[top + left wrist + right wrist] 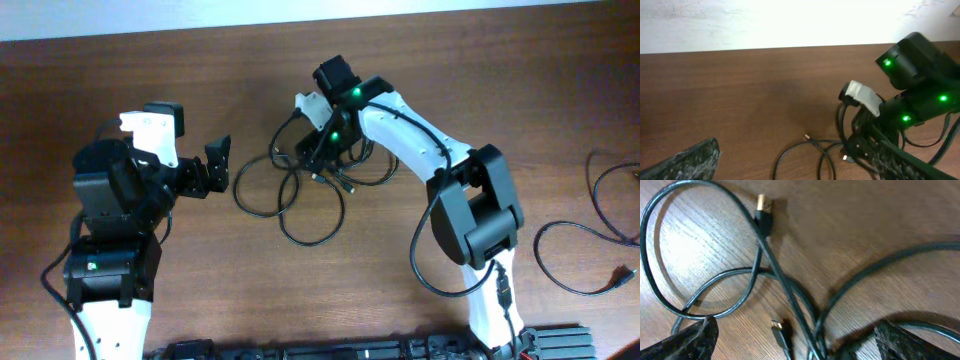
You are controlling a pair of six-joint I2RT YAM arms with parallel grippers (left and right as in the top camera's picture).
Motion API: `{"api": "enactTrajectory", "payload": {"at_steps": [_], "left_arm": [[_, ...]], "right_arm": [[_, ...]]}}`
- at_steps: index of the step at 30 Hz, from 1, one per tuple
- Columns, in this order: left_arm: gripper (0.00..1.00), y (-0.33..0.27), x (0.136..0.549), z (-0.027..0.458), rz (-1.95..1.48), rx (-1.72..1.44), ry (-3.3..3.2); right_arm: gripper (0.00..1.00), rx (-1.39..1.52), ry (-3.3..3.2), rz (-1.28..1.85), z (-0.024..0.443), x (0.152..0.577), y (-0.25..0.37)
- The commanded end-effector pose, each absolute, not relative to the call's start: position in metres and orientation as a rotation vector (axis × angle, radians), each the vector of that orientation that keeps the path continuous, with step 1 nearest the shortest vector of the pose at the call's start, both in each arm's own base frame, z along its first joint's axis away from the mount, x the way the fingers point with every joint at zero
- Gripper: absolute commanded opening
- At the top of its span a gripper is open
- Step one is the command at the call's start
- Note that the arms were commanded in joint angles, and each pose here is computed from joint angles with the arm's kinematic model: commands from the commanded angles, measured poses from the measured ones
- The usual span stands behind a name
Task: Untangle cables
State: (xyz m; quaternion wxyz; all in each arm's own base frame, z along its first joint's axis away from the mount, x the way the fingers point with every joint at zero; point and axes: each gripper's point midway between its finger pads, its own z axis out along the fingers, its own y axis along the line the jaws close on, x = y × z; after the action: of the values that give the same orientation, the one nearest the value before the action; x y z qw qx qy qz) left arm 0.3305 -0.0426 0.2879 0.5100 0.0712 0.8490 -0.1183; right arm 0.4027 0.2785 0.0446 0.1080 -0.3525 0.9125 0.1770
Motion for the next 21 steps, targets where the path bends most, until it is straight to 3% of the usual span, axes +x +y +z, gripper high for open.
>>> {"api": "enactTrajectory", "payload": {"at_steps": [1, 2, 3, 7, 10, 11, 12, 13, 18, 21], "left_arm": [[0.99, -0.041, 0.331, 0.289, -0.266, 0.186, 2.040], [0.99, -0.041, 0.331, 0.289, -0.266, 0.186, 2.040], [0.99, -0.041, 0.331, 0.289, -0.266, 0.186, 2.040], [0.99, -0.041, 0.331, 0.289, -0.266, 0.186, 2.040], [0.99, -0.041, 0.331, 0.289, -0.266, 0.186, 2.040], [0.99, -0.041, 0.331, 0.289, -0.266, 0.186, 2.040], [0.99, -0.041, 0.331, 0.289, -0.266, 0.186, 2.040], [0.99, -0.041, 0.331, 0.289, -0.266, 0.186, 2.040], [0.99, -0.041, 0.331, 0.289, -0.266, 0.186, 2.040], [0.99, -0.041, 0.331, 0.289, -0.266, 0.186, 2.040]], "right_arm": [[0.96, -1.125, 2.689, 0.517, 0.027, 0.392, 0.288], [0.95, -1.132, 2.687, 0.518, 0.027, 0.390, 0.290], [0.83, -1.169, 2.669, 0.516, 0.027, 0.389, 0.292], [0.71, -1.176, 2.696, 0.515, 0.011, 0.387, 0.291], [0.50, -1.193, 2.712, 0.526, 0.002, 0.382, 0.294], [0.42, -1.198, 2.710, 0.526, 0.002, 0.381, 0.295], [0.12, -1.197, 2.710, 0.526, 0.002, 0.381, 0.295], [0.04, -1.197, 2.711, 0.526, 0.002, 0.381, 0.295], [0.04, -1.191, 2.775, 0.359, 0.014, 0.383, 0.274], [0.04, -1.141, 2.687, 0.137, 0.100, 0.410, 0.259]]}}
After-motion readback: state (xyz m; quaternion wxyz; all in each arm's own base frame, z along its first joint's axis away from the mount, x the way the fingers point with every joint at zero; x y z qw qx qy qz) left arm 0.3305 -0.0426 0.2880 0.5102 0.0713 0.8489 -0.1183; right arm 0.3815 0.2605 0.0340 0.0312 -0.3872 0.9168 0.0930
